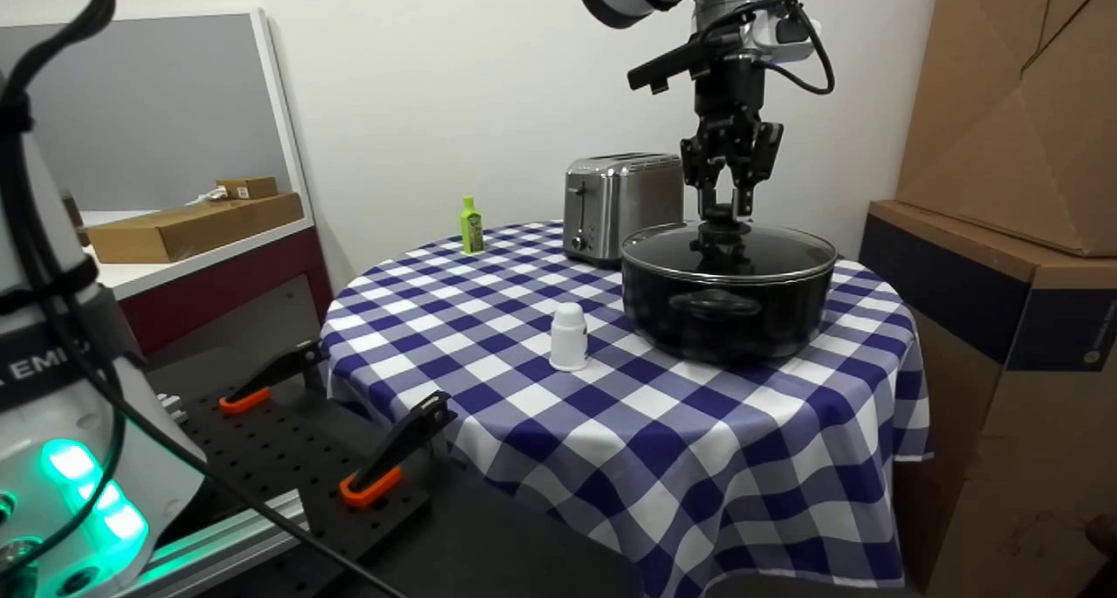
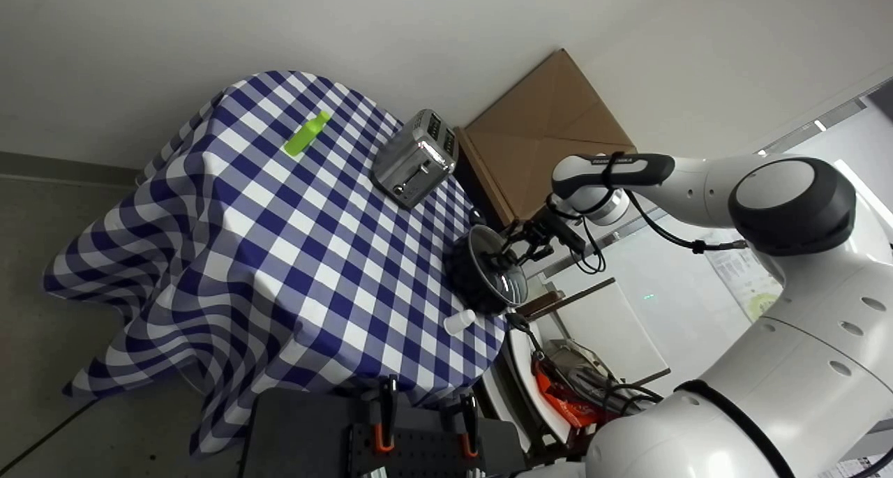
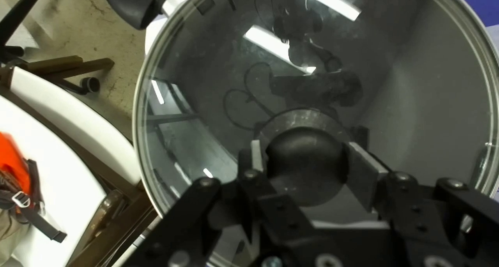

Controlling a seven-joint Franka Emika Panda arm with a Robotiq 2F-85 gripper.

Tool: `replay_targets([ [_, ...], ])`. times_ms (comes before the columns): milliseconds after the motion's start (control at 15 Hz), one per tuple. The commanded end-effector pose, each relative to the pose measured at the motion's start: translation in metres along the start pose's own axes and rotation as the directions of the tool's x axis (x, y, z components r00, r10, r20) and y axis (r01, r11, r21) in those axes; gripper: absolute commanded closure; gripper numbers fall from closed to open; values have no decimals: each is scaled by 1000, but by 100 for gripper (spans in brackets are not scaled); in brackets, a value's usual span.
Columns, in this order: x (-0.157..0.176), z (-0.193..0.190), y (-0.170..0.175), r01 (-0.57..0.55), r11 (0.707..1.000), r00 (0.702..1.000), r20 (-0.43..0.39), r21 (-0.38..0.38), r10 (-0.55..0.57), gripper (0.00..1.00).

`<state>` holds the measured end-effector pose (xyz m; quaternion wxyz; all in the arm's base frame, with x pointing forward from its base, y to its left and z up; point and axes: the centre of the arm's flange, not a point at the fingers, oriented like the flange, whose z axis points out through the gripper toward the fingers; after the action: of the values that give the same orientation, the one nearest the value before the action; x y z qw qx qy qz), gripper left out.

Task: Put the glass lid on the black pot

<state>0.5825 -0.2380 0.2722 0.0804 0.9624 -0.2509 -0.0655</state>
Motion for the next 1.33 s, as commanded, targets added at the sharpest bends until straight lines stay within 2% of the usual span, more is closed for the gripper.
replay_targets([
  [0, -1, -2, -10, -5, 1000, 1000, -9, 14, 5, 16],
  [133, -2, -5, -10, -2, 1000, 1000, -12, 25, 2, 2],
  [200, -3, -7, -11, -1, 1000, 1000, -13, 29, 2, 0],
  [400, -13, -24, -8, 16, 999, 999, -39, 35, -14, 0],
  [600, -30, -51, -11, 36, 999, 995, -90, -1, -36, 0],
  [733, -50, -77, -24, 74, 997, 987, -143, -34, -79, 0],
  [1000, -103, -135, -80, 142, 987, 955, -251, -75, -156, 0],
  [1133, -135, -165, -110, 136, 990, 947, -288, -35, -140, 0],
  [1267, -164, -190, -130, 112, 993, 952, -290, 49, -93, 0],
])
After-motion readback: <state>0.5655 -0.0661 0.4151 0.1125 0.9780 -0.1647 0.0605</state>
